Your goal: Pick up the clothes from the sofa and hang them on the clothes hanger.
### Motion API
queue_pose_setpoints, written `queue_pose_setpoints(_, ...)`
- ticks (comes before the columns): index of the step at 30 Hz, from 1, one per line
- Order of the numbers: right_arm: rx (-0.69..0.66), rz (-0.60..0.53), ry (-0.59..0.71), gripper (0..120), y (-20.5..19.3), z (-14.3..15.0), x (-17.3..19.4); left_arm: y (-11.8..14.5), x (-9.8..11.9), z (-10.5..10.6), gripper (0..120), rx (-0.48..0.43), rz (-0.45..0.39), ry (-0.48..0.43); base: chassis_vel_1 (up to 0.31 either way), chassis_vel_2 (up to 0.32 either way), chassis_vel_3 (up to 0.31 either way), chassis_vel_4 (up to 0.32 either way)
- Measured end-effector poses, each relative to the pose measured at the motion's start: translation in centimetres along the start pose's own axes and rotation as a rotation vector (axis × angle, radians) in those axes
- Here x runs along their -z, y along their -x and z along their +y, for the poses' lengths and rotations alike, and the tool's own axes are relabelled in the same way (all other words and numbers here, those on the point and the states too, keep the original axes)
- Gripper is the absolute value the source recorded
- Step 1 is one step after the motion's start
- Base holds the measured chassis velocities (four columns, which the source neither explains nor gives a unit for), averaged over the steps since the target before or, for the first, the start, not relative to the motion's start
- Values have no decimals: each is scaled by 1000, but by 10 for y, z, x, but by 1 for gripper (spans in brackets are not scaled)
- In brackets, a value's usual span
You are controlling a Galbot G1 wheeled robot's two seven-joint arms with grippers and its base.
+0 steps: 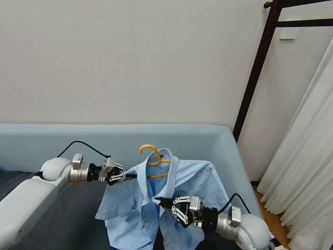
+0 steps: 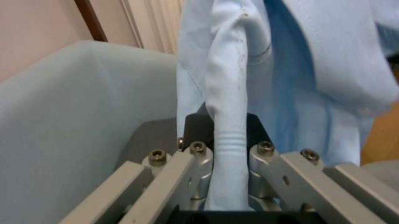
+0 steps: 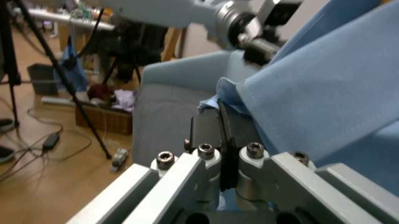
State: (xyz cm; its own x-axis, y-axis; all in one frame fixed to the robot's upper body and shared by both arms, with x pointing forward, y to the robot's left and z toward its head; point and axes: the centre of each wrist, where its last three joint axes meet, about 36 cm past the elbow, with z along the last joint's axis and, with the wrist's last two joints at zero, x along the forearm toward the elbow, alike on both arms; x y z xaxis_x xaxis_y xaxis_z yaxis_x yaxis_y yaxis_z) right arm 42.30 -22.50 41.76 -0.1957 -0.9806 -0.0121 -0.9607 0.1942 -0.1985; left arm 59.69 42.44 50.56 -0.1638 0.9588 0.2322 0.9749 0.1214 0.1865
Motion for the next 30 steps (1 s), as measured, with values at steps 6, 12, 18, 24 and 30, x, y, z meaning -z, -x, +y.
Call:
queue_pose_setpoints(6,34,33,-9,0,1,1,-4,3,8,8,3,4,-15,12,0,0,0,0)
queue_pose_setpoints(12,-60,41,-22,10,0,7,-9,0,17,17,3,10,-27,32,0,0,0,0)
queue_pose_setpoints(18,-101,-37,-9,35,-10,28,0,-26,60,47,3,63,-21,135,0,0,0,0)
queue_pose_setpoints(24,-109,-204,21,56,-29,31,58,-49,100,68,3,43,35,224,0,0,0,0)
queue_pose_setpoints(30,-411,-124,-108,78,-53,12,133,-59,129,72,3,-88,141,259,0,0,0,0)
